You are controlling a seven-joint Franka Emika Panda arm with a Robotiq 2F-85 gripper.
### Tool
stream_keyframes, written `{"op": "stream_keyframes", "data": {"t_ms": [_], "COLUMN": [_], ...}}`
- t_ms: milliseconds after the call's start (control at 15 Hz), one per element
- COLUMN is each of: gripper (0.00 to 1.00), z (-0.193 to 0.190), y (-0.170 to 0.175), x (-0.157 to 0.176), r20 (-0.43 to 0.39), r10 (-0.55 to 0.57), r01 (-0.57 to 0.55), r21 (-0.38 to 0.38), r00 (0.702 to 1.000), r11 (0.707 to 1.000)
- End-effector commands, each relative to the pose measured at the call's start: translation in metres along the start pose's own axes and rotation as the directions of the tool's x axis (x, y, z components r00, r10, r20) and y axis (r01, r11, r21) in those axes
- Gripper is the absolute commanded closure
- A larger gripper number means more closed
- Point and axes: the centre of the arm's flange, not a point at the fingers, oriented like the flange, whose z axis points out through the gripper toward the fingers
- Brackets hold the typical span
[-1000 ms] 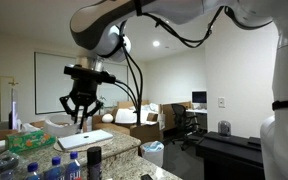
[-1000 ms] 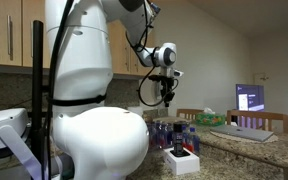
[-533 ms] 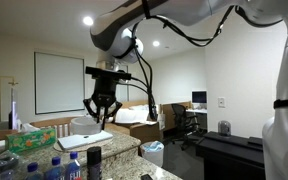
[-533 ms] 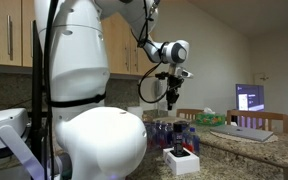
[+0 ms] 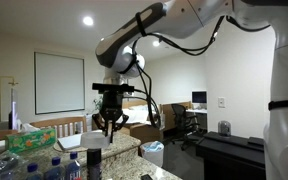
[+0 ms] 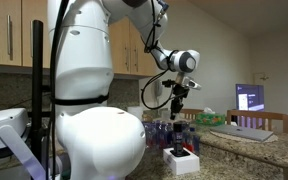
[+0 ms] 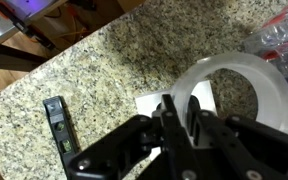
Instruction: Put the black bottle on the white box, place the tape over the bottle, put the black object on top of the black bottle
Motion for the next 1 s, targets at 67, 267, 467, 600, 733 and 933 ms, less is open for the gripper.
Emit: {"op": "stream_keyframes", "data": {"t_ms": [67,267,467,600,733,933], "gripper": [0.92,0.92,0.92,0.92,0.92,0.92], "z": [0.008,0.011,0.009,0.008,0.008,0.009], "y": [-0.001,0.0,0.0,-0.001,-0.003,-0.008], "x": [0.006,0.009,0.012,0.015,0.018,0.022], "r20": [0.038,0.041,0.04,0.035,0.028,0.031], "r10": [0.097,0.143,0.184,0.204,0.218,0.231], "r01": [-0.096,-0.143,-0.183,-0.203,-0.218,-0.23], "r21": [-0.017,-0.023,-0.023,-0.02,-0.021,-0.026], "r00": [0.995,0.989,0.982,0.978,0.975,0.973], "r11": [0.995,0.99,0.983,0.979,0.976,0.973]}}
